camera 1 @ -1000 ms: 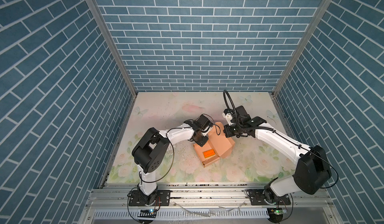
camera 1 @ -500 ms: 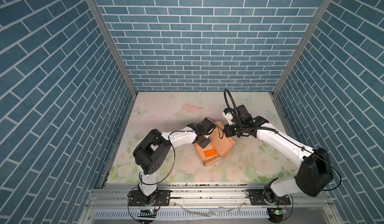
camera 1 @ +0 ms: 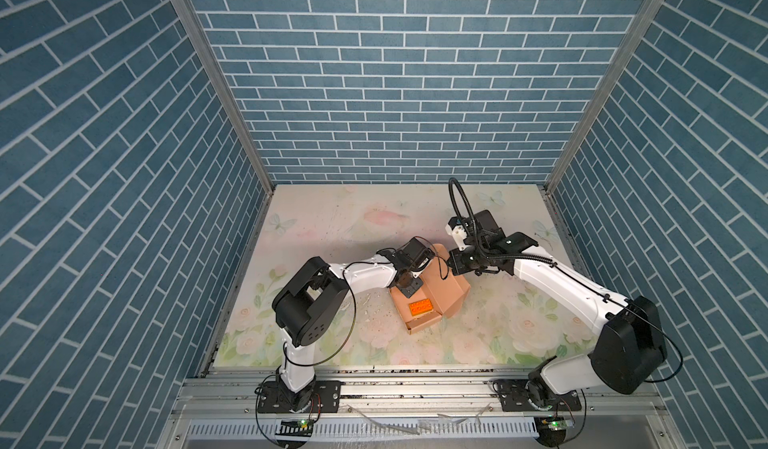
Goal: Fold the paper box
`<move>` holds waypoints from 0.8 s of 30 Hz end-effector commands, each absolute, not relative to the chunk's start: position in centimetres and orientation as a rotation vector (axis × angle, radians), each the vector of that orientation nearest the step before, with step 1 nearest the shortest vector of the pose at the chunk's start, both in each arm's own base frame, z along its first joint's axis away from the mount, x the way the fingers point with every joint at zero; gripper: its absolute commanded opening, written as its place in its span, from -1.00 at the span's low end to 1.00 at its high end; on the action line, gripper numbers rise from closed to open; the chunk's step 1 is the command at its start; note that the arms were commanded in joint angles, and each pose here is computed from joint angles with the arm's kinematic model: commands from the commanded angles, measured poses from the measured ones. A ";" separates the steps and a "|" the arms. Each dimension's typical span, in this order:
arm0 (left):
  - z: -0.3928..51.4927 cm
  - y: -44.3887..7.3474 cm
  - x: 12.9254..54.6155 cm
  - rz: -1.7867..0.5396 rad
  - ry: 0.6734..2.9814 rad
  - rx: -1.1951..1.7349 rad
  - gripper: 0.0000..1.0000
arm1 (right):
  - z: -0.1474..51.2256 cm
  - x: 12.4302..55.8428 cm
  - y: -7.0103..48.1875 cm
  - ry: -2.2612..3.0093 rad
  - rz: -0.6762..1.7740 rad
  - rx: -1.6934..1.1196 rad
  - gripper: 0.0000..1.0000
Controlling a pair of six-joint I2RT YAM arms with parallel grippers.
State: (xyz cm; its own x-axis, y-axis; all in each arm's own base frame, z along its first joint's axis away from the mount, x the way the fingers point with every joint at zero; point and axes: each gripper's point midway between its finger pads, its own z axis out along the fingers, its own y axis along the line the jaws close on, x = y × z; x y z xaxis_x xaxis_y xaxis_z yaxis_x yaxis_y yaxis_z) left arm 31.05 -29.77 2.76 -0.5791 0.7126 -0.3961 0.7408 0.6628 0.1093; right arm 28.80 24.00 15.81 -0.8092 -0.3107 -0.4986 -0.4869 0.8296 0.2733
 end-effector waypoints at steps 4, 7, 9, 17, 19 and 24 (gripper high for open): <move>1.8 -30.0 31.1 -0.054 2.487 1.150 -0.71 | 18.4 29.0 24.4 2.483 0.585 -0.615 -1.00; 1.7 -29.5 31.4 -0.017 2.487 1.125 -0.76 | 18.4 28.9 24.3 2.484 0.586 -0.615 -1.00; 1.8 -29.2 31.8 0.012 2.482 1.098 -0.77 | 18.4 28.9 24.4 2.484 0.586 -0.617 -1.00; 2.2 -28.0 32.8 0.133 2.448 1.027 -0.78 | 18.5 29.0 24.5 2.482 0.590 -0.616 -1.00; 2.1 -28.0 32.7 0.160 2.441 1.041 -0.78 | 18.5 29.0 24.5 2.483 0.592 -0.617 -1.00; 1.3 -28.2 32.1 0.211 2.428 1.083 -0.78 | 18.6 29.1 24.6 2.479 0.593 -0.616 -1.00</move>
